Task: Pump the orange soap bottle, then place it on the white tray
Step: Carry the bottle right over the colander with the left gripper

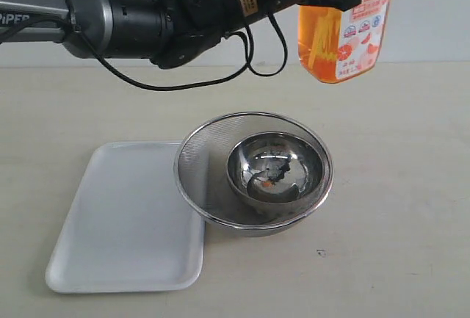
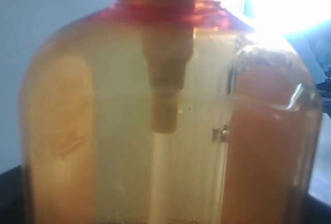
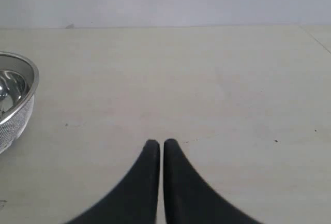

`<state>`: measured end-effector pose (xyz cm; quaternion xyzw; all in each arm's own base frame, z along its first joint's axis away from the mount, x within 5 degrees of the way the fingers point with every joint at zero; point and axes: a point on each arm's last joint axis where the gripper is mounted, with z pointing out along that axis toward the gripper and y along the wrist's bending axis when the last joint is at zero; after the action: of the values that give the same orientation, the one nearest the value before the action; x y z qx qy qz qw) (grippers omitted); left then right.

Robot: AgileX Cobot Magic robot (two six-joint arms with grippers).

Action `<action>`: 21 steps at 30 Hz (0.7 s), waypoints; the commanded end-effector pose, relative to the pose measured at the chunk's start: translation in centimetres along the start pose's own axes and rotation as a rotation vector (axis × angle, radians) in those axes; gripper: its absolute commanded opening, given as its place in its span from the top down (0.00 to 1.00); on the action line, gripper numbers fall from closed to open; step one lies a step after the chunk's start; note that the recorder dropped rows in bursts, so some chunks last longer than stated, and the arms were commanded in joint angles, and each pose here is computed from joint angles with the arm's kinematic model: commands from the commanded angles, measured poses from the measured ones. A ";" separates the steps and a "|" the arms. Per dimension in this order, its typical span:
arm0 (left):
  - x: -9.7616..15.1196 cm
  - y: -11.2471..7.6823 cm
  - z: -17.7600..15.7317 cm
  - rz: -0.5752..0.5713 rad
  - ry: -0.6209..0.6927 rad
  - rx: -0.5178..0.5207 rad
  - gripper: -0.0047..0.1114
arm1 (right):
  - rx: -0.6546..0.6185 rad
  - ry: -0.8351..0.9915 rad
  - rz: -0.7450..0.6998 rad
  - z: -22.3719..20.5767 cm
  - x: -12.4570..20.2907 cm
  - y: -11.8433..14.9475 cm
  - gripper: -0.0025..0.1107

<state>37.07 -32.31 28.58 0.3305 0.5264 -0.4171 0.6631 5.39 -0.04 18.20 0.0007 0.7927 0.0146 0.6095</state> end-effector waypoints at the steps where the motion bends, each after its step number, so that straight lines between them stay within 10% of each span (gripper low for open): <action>1: -1.9 -1.9 1.0 -0.035 -0.117 0.044 0.92 | 0.002 -0.016 -0.008 0.0 -0.1 0.0 0.98; 21: 5.5 -5.3 2.6 -0.078 -0.043 0.121 0.92 | 0.002 -0.016 -0.008 0.0 -0.1 0.0 0.98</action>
<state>34.44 -37.75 21.63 0.3642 0.5480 -0.4415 0.6101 5.39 -0.05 18.20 -0.0003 0.7926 0.0131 0.6096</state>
